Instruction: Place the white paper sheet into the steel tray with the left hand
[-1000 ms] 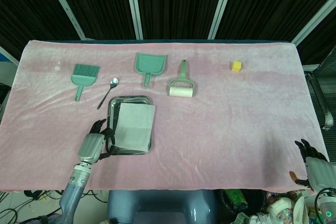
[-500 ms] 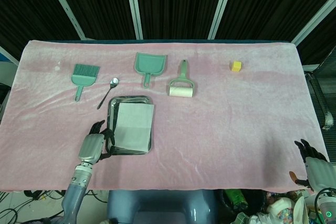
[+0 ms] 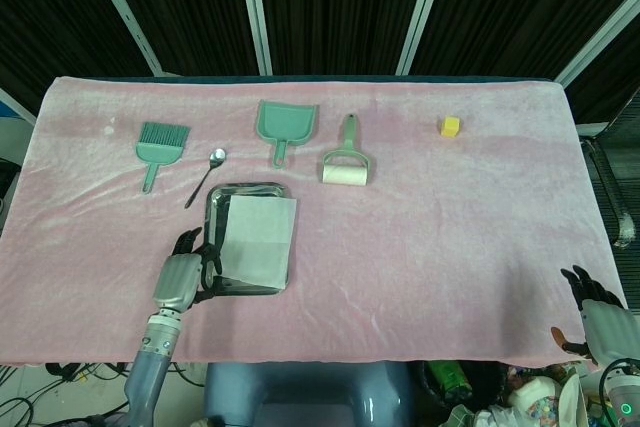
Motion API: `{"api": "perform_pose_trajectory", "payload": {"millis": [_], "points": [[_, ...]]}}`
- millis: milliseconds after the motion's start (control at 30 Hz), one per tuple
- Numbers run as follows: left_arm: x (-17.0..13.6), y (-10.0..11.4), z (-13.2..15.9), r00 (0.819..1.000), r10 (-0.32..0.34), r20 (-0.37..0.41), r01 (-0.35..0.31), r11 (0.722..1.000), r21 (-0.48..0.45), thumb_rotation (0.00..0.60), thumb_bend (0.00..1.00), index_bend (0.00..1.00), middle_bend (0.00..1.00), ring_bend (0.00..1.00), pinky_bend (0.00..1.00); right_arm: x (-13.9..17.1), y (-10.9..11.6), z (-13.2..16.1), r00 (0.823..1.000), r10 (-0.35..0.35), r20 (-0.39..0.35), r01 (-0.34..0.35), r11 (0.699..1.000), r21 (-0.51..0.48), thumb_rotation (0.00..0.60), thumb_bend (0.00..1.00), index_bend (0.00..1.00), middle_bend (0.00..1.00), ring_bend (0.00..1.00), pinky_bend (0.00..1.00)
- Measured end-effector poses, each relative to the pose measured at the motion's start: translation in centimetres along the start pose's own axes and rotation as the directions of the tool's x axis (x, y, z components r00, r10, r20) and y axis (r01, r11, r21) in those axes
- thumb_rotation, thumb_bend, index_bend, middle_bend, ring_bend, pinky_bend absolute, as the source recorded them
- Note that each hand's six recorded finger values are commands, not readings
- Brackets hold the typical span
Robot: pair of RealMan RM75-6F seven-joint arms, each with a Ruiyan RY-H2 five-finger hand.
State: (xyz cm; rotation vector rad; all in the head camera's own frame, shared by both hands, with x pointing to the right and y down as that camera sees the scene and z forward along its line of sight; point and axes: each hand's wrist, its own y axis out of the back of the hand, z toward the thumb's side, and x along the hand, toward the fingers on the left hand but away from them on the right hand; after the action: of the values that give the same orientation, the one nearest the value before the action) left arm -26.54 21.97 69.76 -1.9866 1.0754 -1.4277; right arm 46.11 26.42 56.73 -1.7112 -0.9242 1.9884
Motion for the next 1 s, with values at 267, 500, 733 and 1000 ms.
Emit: {"api": "perform_pose_trajectory", "payload": {"millis": [267,500,733,1000], "points": [[0.74,-0.14,-0.13,0.999,0.009,-0.047,-0.01,1.0,-0.026,0.6,0.47,0.69,0.36,0.03,0.04,-0.02,-0.04,-0.01,1.0,0.002,0.001,-0.002,1.0,0.001,0.6,0.26,0.0,0.01,0.1,0.15],[0.63,-0.34,-0.02,0.997,0.023,-0.074,-0.026,0.999,-0.038,0.6,0.47,0.69,0.36,0.03,0.04,-0.02,-0.1,-0.01,1.0,0.004,0.001,-0.004,1.0,0.003,0.6,0.26,0.0,0.01,0.1,0.15],[0.36,-0.36,-0.37,0.994,0.036,-0.102,-0.04,0.999,-0.028,0.6,0.47,0.69,0.36,0.03,0.04,-0.01,-0.15,-0.01,1.0,0.008,0.001,-0.008,1.0,0.005,0.6,0.26,0.0,0.01,0.1,0.15],[0.35,-0.33,-0.75,0.992,0.048,-0.117,-0.052,0.998,-0.033,0.6,0.47,0.67,0.36,0.03,0.03,0.01,-0.24,0.02,1.0,0.012,0.0,-0.012,1.0,0.013,0.6,0.26,0.0,0.01,0.1,0.15]]}}
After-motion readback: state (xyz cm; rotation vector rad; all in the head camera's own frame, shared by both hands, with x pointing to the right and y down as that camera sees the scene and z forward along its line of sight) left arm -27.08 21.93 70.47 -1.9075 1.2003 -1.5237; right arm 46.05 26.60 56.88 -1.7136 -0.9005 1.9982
